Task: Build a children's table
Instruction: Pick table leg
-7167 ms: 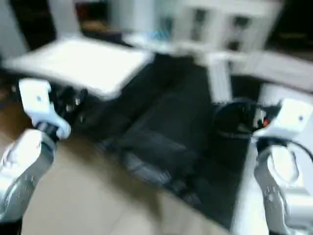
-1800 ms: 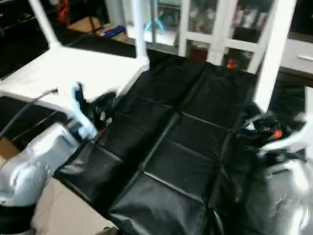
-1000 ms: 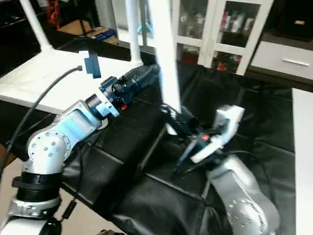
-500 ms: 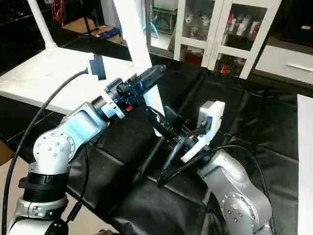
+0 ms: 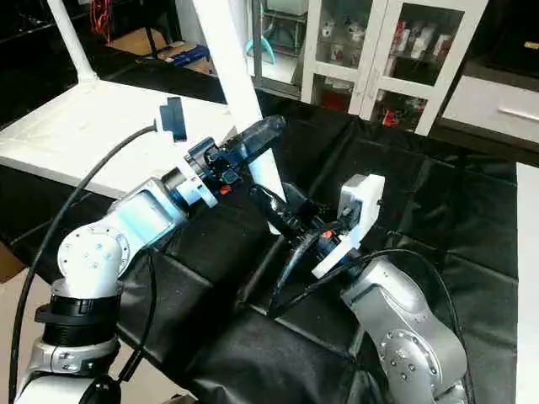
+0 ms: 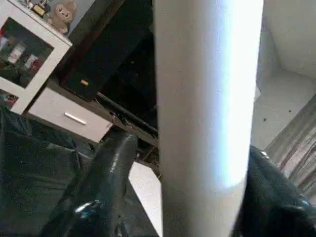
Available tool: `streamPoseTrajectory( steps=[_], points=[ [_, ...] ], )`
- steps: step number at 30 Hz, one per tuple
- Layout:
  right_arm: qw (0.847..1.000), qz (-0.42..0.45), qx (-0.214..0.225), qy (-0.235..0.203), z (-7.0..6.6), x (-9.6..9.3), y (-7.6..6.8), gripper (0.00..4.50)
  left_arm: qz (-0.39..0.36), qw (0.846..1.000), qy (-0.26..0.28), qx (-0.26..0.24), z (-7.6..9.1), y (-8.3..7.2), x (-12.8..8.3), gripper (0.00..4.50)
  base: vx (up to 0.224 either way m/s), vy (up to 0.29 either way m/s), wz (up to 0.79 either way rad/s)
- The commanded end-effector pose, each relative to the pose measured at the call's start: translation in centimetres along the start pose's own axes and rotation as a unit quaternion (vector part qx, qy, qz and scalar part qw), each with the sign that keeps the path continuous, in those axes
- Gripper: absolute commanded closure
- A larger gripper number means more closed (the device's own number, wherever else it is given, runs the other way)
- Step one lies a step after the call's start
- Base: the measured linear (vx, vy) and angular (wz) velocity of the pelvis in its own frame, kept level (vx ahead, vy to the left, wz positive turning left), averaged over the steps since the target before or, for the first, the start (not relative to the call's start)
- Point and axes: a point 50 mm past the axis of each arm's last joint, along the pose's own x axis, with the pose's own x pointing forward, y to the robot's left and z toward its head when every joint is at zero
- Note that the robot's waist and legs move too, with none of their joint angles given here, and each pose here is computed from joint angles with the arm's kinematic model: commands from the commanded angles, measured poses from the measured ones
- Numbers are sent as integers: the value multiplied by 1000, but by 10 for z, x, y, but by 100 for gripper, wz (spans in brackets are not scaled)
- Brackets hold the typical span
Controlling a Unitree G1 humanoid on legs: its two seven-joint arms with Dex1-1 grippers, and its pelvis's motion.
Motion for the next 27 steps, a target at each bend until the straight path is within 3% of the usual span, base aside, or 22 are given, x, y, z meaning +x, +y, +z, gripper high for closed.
streamPoseTrajectory(
  steps=[1,9,11,14,24,26,27],
  points=[
    [999,6,-19,-31,11,2,2,327,27,1000,-8,7,7,6,-1,176,0,0,0],
    [999,-6,-32,-29,11,3,-1,327,49,999,-18,13,11,11,-1,245,0,0,0],
    [999,-13,-16,-33,10,4,-3,327,58,998,-30,16,15,13,-1,256,0,0,0],
    [999,-20,-12,-31,8,4,-5,257,67,997,-42,19,20,15,-3,280,0,0,0],
    [1000,-2,-1,-19,2,5,-2,192,87,994,-58,18,26,19,-6,294,0,0,0],
    [1000,4,-13,-7,3,3,-2,163,99,993,-58,28,33,23,-10,294,0,0,0],
    [999,-6,-40,-6,9,0,-8,158,96,994,-49,27,38,24,-14,294,0,0,0]
  ],
)
